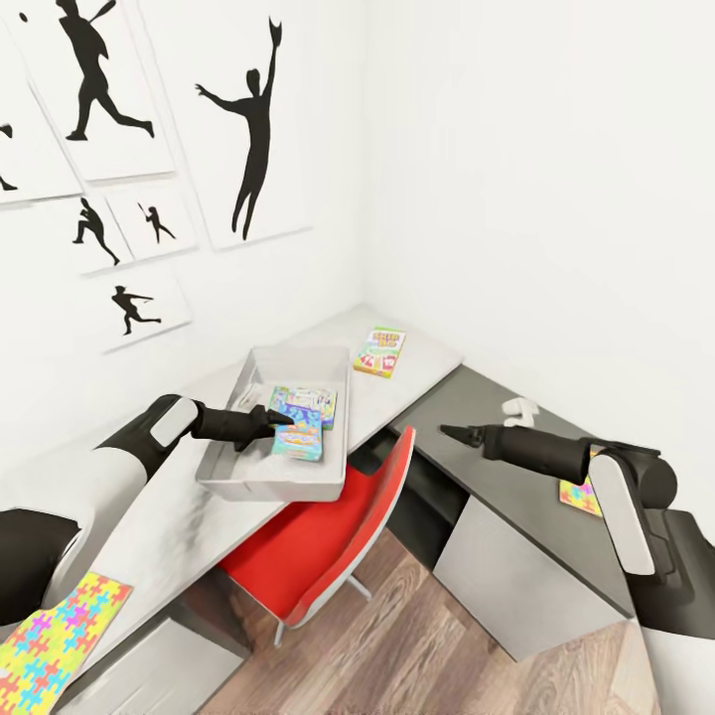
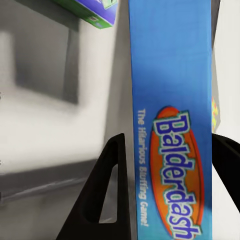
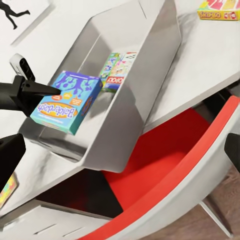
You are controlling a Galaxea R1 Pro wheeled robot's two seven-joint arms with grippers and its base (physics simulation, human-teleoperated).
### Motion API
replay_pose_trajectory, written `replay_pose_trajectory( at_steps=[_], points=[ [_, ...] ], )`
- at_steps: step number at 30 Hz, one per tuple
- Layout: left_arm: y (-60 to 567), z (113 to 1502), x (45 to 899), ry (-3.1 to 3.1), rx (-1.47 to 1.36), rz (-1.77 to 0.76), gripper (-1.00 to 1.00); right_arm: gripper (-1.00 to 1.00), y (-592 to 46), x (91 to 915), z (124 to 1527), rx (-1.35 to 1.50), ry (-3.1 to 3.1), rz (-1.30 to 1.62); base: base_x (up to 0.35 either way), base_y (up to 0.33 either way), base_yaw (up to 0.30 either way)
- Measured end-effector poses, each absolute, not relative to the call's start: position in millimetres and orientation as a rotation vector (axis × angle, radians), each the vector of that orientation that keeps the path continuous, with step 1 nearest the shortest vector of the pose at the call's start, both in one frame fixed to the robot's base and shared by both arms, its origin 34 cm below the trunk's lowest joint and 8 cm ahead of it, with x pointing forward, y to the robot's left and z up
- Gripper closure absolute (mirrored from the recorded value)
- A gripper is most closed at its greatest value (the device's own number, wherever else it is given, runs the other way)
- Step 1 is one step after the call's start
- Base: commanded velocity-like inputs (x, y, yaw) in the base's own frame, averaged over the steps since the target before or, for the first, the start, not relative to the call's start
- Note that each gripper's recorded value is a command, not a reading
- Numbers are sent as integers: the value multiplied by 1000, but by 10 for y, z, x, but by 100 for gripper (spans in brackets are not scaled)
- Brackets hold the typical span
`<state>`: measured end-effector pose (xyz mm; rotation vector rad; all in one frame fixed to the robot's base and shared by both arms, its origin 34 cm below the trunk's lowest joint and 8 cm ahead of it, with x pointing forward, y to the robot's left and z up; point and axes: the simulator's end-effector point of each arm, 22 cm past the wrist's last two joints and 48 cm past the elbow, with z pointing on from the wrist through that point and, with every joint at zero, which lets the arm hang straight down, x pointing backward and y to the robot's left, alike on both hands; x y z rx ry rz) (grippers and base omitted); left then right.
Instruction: Put all the toys in the child's room - the three board games (two on the bed and one on the table), the two jigsaw puzzles on the table, and the tennis ball on the table - inside the toy box on the table in the child's room.
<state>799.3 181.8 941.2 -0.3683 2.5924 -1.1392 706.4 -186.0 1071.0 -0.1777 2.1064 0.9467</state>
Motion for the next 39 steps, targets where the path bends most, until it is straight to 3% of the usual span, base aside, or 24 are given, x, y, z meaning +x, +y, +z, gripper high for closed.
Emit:
replay_pose_trajectory(
  at_steps=[39],
  points=[
    [1795, 9220, 8111, 2594, -383, -1181, 100, -100, -1859, 7093, 10397, -145, 2146, 988, 0, 0, 0]
  ],
)
